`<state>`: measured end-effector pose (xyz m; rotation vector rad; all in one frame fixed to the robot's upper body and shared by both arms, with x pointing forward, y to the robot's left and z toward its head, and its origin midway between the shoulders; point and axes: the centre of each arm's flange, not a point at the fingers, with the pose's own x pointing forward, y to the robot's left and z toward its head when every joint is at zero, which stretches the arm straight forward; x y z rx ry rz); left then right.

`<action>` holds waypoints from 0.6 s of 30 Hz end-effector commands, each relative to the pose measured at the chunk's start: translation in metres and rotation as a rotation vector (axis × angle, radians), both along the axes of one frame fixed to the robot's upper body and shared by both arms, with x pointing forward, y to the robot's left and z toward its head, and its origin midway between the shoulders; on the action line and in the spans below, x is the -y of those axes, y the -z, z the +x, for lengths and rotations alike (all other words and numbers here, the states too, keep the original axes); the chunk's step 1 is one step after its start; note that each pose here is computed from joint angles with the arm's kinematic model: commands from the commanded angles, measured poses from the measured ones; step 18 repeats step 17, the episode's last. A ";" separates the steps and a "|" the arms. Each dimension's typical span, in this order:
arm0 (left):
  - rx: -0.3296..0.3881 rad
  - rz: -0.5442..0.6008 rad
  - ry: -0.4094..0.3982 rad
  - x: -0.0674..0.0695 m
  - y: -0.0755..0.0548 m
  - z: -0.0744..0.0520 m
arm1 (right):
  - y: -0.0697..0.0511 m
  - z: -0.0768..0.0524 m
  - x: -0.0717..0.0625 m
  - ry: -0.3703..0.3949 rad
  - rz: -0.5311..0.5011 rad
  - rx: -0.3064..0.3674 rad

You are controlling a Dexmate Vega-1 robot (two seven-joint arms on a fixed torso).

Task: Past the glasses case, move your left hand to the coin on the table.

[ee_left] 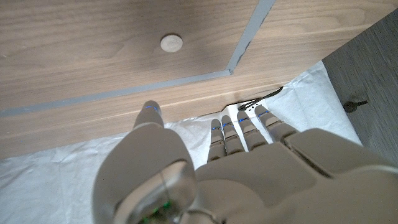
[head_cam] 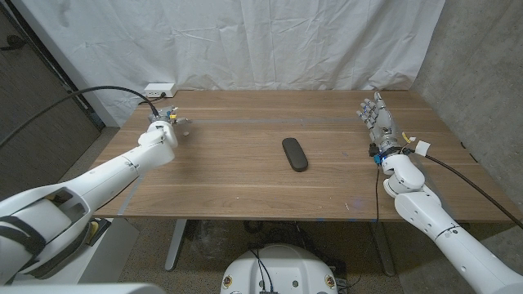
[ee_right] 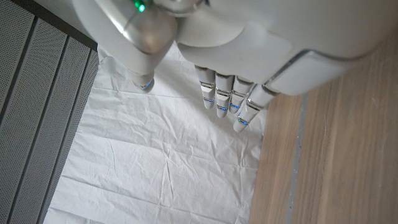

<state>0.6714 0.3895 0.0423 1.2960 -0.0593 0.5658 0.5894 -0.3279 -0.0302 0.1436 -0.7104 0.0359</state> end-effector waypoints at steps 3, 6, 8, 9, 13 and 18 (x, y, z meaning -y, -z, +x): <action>-0.011 -0.018 0.020 0.007 0.011 0.007 | -0.002 0.001 -0.002 -0.002 -0.005 0.003; -0.008 -0.025 0.023 0.008 0.012 0.007 | -0.003 0.001 -0.002 -0.007 -0.006 0.006; -0.010 -0.024 0.023 0.009 0.013 0.008 | -0.003 0.001 -0.001 -0.005 -0.008 0.003; -0.013 -0.022 0.022 0.010 0.013 0.008 | -0.003 0.001 -0.001 -0.004 -0.008 0.004; -0.010 -0.023 0.022 0.011 0.013 0.007 | -0.002 0.002 0.001 -0.009 -0.003 0.006; -0.017 -0.021 0.029 0.007 0.008 0.008 | -0.002 0.002 0.001 -0.014 -0.004 0.007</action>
